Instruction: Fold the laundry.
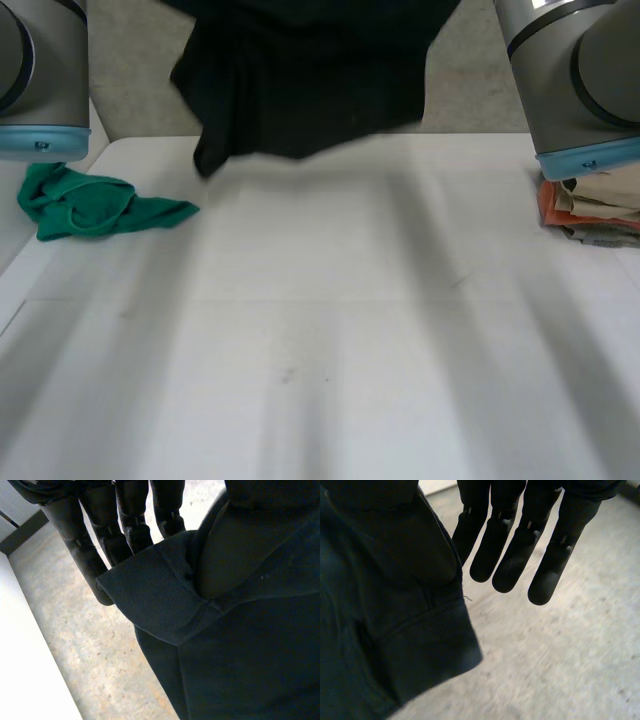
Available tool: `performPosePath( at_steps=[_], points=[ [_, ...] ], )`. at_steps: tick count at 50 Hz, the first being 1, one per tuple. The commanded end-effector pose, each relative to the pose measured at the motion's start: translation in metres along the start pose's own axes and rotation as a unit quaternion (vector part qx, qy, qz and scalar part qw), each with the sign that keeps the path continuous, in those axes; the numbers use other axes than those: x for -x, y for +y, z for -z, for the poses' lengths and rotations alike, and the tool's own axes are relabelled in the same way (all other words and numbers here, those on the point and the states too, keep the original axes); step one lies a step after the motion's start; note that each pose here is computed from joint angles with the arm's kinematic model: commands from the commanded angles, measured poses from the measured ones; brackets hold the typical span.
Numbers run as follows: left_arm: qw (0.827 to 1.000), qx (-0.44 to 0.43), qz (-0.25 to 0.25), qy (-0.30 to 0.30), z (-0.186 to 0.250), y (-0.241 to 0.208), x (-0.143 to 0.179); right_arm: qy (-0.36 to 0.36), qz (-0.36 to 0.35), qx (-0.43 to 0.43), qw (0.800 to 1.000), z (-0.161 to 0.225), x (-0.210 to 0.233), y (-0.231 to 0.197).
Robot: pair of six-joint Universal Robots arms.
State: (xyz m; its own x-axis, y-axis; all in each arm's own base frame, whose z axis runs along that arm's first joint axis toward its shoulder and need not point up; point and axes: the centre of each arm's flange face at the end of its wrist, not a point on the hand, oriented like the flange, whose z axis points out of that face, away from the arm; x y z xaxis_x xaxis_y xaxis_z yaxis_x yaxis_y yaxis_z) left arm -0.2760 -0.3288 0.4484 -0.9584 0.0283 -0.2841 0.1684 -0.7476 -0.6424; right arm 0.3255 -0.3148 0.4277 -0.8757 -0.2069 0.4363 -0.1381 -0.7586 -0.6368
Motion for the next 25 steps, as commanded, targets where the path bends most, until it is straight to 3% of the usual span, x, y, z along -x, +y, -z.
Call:
performPosePath(
  at_steps=[1, 8, 17, 21, 25],
  points=[
    [0.994, 0.092, 0.020, 0.059, 0.048, 0.033, -0.018, -0.045, -0.009, 0.053, 0.998, 0.028, 0.016, 0.019],
    [0.971, 0.206, 0.027, 0.120, 0.120, 0.084, -0.045, -0.124, -0.021, 0.162, 0.979, 0.086, 0.055, 0.070],
    [0.902, 0.370, 0.037, 0.219, 0.246, 0.166, -0.087, -0.231, -0.026, 0.339, 0.912, 0.199, 0.109, 0.154],
    [0.883, 0.403, 0.028, 0.239, 0.269, 0.173, -0.091, -0.259, -0.017, 0.366, 0.894, 0.219, 0.117, 0.160],
    [0.875, 0.415, 0.020, 0.249, 0.270, 0.160, -0.084, -0.258, -0.021, 0.375, 0.890, 0.222, 0.114, 0.156]
  ],
)
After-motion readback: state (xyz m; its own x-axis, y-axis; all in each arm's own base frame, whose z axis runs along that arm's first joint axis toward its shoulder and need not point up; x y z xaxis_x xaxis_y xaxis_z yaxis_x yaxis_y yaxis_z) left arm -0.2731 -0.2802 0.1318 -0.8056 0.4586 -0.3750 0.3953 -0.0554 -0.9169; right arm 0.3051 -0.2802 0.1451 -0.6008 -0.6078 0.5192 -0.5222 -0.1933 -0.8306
